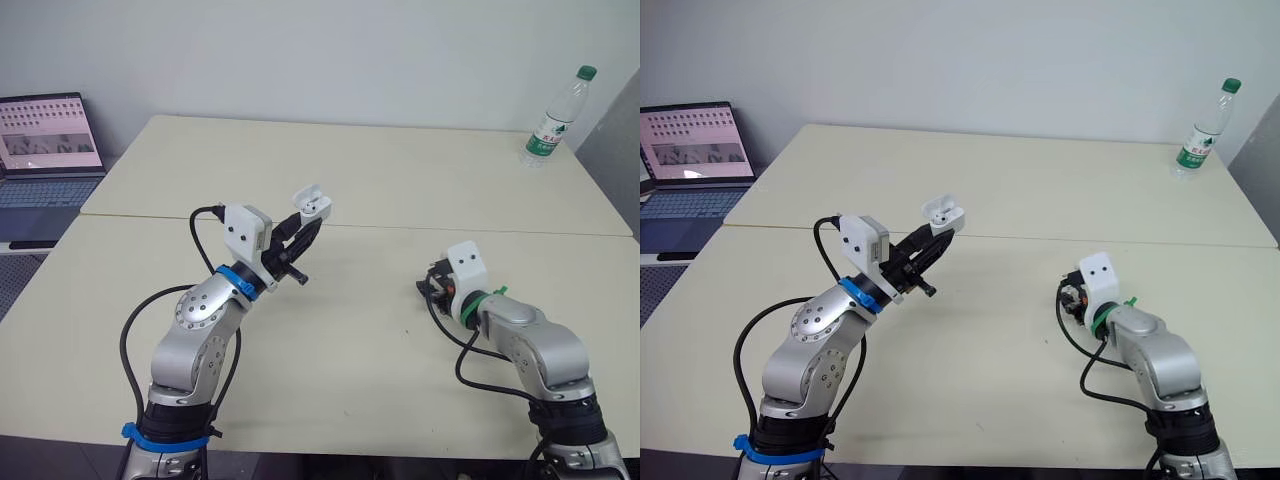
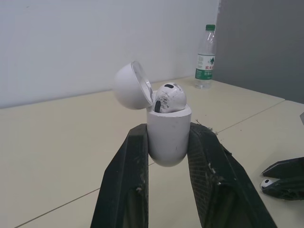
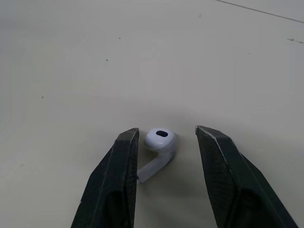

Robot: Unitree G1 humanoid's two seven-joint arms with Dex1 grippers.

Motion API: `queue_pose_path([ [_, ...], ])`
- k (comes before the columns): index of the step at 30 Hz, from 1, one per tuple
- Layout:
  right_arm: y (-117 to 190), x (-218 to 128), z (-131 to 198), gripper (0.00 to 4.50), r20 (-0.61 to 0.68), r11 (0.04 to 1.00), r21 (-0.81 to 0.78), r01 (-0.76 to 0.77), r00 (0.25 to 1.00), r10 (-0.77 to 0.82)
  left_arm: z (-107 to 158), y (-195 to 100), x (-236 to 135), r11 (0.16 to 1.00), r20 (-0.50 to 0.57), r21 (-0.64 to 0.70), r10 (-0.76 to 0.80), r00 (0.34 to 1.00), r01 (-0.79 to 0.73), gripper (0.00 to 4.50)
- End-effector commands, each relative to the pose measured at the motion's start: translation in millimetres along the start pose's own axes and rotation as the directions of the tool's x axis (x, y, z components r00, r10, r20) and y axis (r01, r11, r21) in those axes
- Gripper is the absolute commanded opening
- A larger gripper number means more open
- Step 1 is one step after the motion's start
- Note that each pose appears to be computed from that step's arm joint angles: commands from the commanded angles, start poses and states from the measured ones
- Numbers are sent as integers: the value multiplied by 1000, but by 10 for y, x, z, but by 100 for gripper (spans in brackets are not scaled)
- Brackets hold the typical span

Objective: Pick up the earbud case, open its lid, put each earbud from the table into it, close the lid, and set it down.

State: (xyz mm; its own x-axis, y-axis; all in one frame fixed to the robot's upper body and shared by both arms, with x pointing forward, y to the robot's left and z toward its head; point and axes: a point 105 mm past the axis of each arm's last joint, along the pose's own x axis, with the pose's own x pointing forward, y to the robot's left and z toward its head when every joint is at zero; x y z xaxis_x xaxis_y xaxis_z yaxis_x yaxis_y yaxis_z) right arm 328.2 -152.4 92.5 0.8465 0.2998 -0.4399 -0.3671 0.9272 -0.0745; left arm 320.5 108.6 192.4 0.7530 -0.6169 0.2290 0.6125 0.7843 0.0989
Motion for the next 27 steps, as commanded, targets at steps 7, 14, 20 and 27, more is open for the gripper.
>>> queue_pose_path([
  [7,67,20,-72,156,-12,1000,-19,-19,1000,19,148,-63,18,999,52,32,-24,998,23,78],
  [14,-8,17,-98,38,-19,999,-30,-18,1000,18,143,-90,14,999,51,28,-32,998,30,78],
  [20,130,-88,-59,38,-21,971,-99,-220,976,219,133,-119,25,999,56,22,-36,998,35,78],
  [27,-353,-600,-282,38,-329,678,-485,-553,833,444,113,-178,73,999,77,8,-55,996,54,78],
])
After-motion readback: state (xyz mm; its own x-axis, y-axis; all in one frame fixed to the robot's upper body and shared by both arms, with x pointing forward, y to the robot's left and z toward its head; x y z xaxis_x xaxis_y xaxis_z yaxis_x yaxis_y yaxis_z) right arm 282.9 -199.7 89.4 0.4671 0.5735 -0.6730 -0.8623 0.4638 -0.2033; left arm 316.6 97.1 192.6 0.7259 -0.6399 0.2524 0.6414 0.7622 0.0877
